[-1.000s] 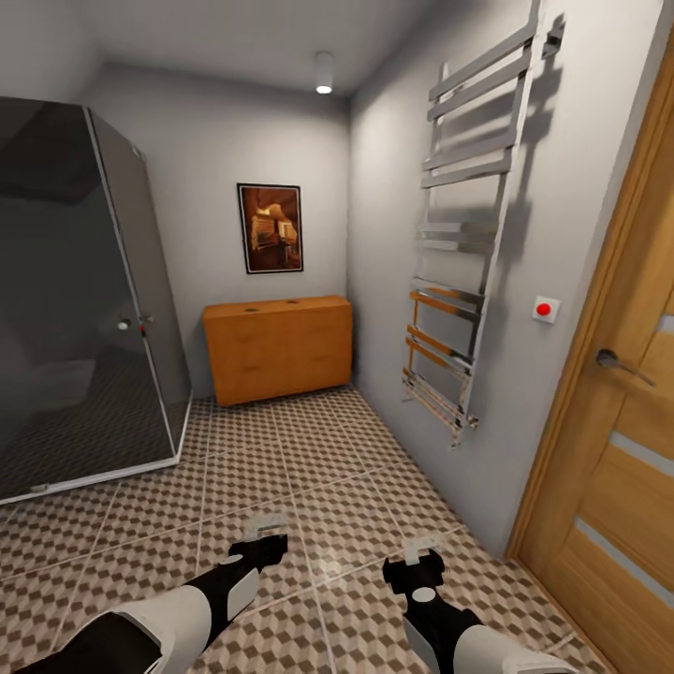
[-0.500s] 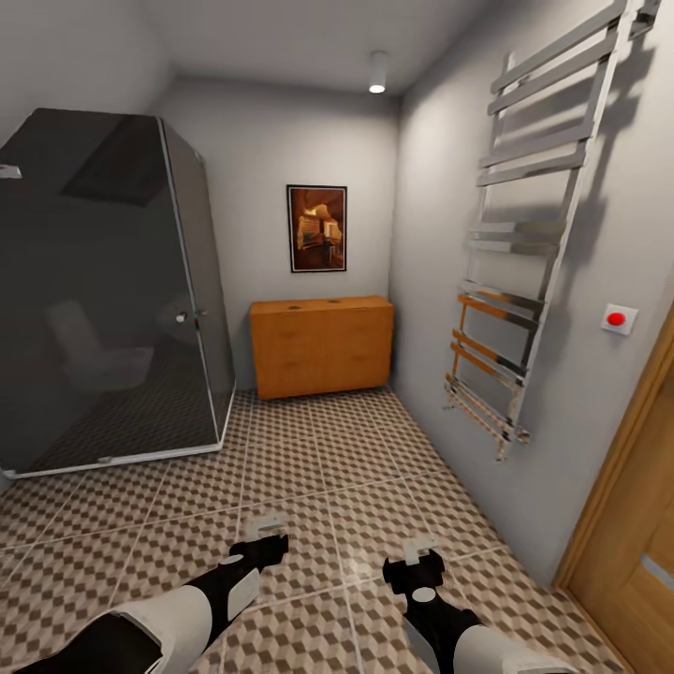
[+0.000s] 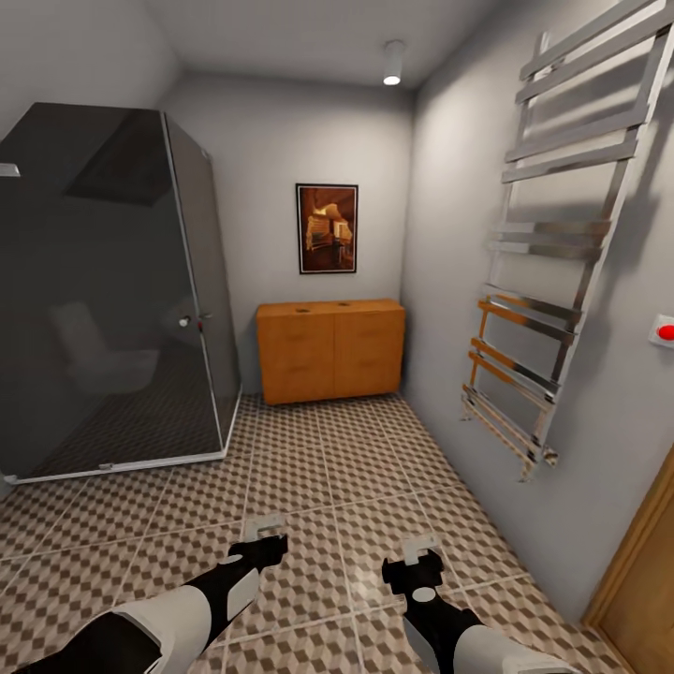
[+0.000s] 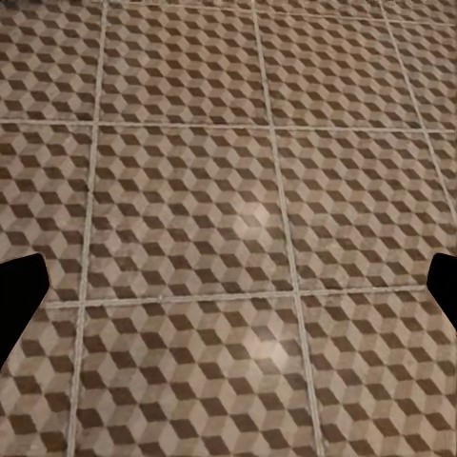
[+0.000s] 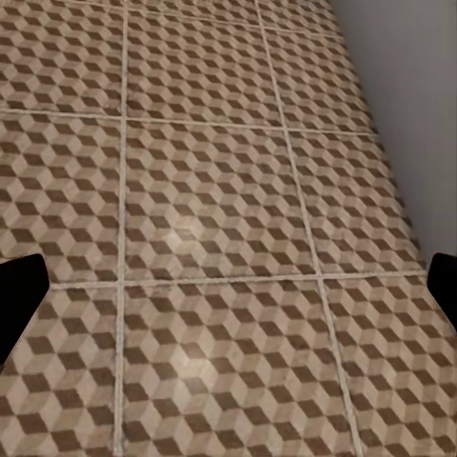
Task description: Take the four mousetraps from the cabinet in the bathroom and place them on the bathroom floor. Make sure all four end up on the same floor surface, and ensure that at least two of them are either under or directly next to the same bathroom sink.
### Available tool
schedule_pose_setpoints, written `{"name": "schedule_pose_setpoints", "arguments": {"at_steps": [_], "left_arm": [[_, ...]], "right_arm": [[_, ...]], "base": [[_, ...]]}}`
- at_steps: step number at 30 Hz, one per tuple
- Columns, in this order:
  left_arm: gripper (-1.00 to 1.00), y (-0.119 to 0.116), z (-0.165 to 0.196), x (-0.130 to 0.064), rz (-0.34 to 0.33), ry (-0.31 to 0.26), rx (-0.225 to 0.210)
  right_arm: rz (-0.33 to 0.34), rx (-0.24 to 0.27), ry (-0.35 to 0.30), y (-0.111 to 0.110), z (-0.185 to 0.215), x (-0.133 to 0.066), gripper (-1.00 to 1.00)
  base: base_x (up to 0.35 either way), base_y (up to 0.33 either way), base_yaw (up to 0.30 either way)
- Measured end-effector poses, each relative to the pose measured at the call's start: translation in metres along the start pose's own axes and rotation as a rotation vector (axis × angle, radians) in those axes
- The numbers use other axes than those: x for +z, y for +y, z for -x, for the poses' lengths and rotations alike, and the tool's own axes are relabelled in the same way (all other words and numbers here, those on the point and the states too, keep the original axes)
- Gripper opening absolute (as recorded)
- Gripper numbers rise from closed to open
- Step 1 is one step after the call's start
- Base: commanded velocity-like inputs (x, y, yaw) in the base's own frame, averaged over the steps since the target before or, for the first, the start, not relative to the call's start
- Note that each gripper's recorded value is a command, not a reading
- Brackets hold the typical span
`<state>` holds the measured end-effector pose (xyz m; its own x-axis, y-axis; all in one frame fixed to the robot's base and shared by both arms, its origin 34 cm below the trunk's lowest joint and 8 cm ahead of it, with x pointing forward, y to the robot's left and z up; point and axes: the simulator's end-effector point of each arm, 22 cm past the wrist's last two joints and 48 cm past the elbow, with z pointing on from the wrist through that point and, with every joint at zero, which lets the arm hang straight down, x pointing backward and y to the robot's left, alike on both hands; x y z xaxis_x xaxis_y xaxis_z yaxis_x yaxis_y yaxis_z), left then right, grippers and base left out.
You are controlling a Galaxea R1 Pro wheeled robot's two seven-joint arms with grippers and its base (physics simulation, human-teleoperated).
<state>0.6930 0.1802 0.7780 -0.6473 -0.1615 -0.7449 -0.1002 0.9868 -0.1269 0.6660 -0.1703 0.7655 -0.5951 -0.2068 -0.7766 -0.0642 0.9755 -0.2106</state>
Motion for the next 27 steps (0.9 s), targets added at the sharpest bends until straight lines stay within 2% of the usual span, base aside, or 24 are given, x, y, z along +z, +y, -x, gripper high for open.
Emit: {"name": "schedule_pose_setpoints", "arguments": {"at_steps": [27], "left_arm": [[1.0, 0.0006, 0.0, 0.0, 0.001, 0.0, 0.0]], "right_arm": [[-0.001, -0.007, -0.005, -0.0002, 0.0014, 0.0001, 1.0]], "base": [[0.328, 0.0, 0.0]]}}
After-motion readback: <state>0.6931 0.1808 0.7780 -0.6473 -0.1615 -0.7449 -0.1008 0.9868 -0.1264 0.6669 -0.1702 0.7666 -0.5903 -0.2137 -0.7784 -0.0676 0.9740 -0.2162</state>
